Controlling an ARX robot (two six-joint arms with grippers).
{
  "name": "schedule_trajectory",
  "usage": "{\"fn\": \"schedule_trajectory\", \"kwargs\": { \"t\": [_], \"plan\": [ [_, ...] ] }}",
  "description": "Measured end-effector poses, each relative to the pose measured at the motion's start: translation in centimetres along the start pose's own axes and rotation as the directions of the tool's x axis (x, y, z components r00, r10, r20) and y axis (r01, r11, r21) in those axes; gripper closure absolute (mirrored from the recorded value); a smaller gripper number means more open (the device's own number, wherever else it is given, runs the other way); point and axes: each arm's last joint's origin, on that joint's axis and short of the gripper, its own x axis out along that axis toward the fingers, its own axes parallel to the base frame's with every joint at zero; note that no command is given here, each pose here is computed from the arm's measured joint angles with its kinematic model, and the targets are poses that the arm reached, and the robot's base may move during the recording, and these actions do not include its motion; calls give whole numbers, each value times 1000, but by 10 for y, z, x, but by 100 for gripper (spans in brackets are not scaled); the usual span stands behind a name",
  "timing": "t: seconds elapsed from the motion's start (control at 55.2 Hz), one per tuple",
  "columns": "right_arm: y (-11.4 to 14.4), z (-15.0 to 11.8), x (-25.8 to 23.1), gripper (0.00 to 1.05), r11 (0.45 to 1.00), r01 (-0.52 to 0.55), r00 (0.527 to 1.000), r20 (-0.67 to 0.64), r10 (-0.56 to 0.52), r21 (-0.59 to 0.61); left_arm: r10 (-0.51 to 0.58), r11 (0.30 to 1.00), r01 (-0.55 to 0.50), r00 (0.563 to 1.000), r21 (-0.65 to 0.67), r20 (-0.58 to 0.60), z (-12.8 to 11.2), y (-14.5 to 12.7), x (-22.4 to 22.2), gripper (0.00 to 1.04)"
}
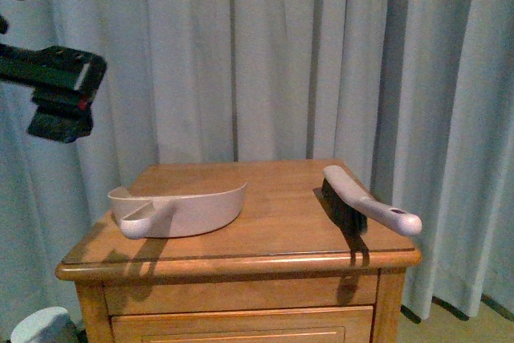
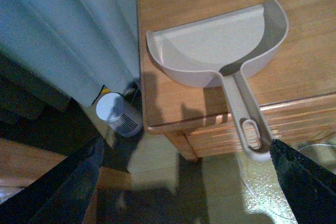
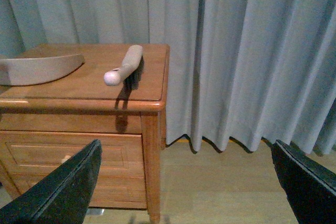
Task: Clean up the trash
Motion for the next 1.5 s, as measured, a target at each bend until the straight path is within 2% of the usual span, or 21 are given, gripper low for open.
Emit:
{"fn": "schedule_trajectory", "kwargs": {
  "t": [0.199, 0.435, 0.58, 0.924, 1.16, 1.504],
  "plan": [
    [0, 0, 0, 7, 1000, 0, 1000, 0, 0, 0, -43, 999, 42, 998, -22, -52, 13, -27, 32, 8],
    [0, 0, 0, 7, 1000, 0, 1000, 0, 0, 0, -87, 996, 84, 989, -36, -123, 11, -60, 64, 8],
    [0, 0, 0, 7, 1000, 0, 1000, 0, 0, 0, -97, 995, 94, 986, -29, -135, 8, -70, 76, 8],
    [0, 0, 0, 7, 1000, 0, 1000, 0, 0, 0, -70, 997, 63, 986, -51, -154, -4, -62, 98, 8],
    [0, 0, 0, 7, 1000, 0, 1000, 0, 0, 0, -81, 996, 74, 977, -44, -197, -25, -68, 109, 8],
    [0, 0, 0, 7, 1000, 0, 1000, 0, 0, 0, -64, 997, 53, 974, -54, -215, -34, -62, 124, 8]
  ]
}}
